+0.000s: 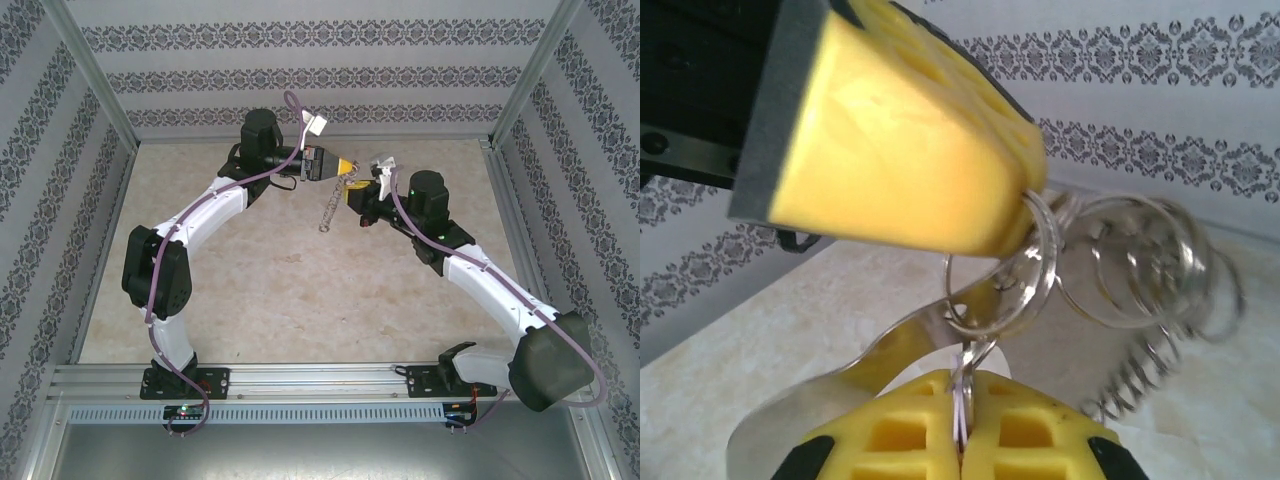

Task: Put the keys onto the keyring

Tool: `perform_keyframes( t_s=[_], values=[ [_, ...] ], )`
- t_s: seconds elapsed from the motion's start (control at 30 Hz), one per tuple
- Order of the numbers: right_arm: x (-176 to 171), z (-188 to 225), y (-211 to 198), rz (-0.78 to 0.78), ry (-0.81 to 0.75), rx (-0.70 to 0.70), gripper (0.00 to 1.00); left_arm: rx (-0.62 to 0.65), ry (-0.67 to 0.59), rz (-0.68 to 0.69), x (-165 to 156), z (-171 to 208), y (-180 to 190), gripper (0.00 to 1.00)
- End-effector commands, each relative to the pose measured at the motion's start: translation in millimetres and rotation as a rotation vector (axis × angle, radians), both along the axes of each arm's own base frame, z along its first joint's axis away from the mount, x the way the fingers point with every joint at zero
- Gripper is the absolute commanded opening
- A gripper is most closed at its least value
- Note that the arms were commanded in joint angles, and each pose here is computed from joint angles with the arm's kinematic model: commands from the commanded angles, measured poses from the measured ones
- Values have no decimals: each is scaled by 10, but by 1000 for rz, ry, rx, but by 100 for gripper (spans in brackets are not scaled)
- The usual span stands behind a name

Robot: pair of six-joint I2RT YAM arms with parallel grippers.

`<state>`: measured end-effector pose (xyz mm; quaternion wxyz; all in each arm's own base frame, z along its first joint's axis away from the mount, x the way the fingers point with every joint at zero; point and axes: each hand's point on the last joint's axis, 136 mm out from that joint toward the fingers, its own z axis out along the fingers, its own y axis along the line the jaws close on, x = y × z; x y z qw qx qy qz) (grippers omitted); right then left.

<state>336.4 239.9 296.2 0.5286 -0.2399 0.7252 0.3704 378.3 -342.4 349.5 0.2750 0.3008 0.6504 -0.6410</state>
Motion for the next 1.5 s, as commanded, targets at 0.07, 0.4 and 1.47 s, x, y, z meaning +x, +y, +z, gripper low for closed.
perform_keyframes(
  t_s=[0.07, 0.4, 1.47],
  values=[
    [-91, 182, 182, 81, -43, 22, 0, -39, -59, -18, -66, 129, -45, 0],
    [-222, 102, 204, 182, 67, 38, 31, -45, -58, -13, -53, 117, -44, 0],
    [-151, 790, -286, 155, 149, 367, 40, -75, -58, 4, 16, 177, -66, 0]
  ],
)
